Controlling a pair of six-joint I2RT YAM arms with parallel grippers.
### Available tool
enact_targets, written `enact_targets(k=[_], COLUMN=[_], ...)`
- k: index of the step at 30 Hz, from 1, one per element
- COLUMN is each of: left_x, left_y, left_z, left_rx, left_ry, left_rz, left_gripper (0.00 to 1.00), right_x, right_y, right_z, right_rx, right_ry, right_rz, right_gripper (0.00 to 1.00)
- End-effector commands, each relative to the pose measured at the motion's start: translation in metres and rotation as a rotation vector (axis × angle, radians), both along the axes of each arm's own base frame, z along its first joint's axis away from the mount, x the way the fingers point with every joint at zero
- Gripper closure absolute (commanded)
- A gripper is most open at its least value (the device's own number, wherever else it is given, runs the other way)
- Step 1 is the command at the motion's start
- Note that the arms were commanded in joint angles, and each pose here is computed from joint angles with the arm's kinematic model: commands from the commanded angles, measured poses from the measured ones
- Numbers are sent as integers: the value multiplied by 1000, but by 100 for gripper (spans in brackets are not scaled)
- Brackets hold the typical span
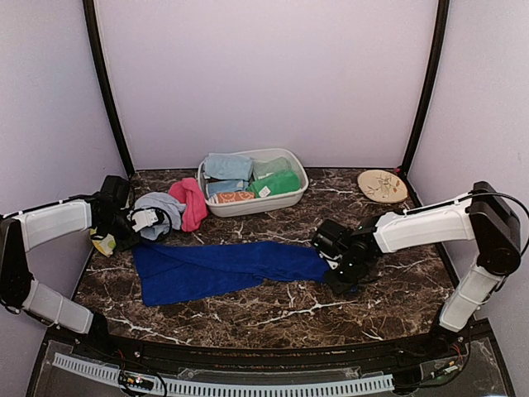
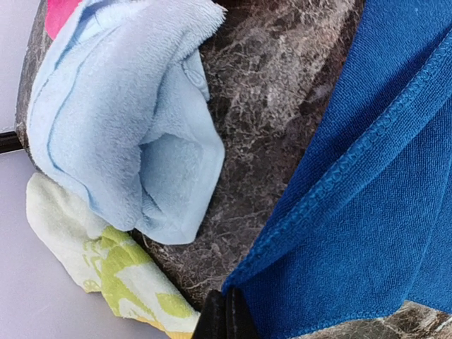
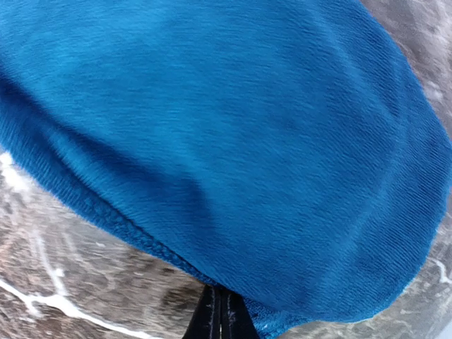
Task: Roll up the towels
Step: Pick up the towel from the center of the board, then flatten out the towel at the center of the board.
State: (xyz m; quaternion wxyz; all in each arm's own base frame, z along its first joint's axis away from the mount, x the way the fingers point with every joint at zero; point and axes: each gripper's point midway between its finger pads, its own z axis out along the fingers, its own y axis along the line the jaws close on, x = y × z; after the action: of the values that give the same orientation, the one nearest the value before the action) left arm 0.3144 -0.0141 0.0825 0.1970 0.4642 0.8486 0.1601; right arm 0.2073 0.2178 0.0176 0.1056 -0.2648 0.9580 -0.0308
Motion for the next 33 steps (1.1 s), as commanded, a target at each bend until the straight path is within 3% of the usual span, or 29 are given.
enact_targets(k=[1,8,20,28,33], left_x=[10,11,-51,-104,-117], left_y=[-6,-20,-18,-11,-15], left_z=[36,144,275,316,290], left_rx=[-58,-176,-217,-201,-216], left_ry=[-52,-224,-452,-511,-426], left_rz=[16,7,-43,-68,-88], left_gripper=[100,100,100,100,100], right_x=[15,36,-4,-36,-32], right_y=[-18,-29,-75,-94,-92], right_z=[32,150,293,340,322], right_rx=[-26,158,450,583,515], right_ry=[-103,-349,-511,-495,-473], right_rz=[-61,-127,-242,-254,-247], right_gripper=[100,100,100,100,100])
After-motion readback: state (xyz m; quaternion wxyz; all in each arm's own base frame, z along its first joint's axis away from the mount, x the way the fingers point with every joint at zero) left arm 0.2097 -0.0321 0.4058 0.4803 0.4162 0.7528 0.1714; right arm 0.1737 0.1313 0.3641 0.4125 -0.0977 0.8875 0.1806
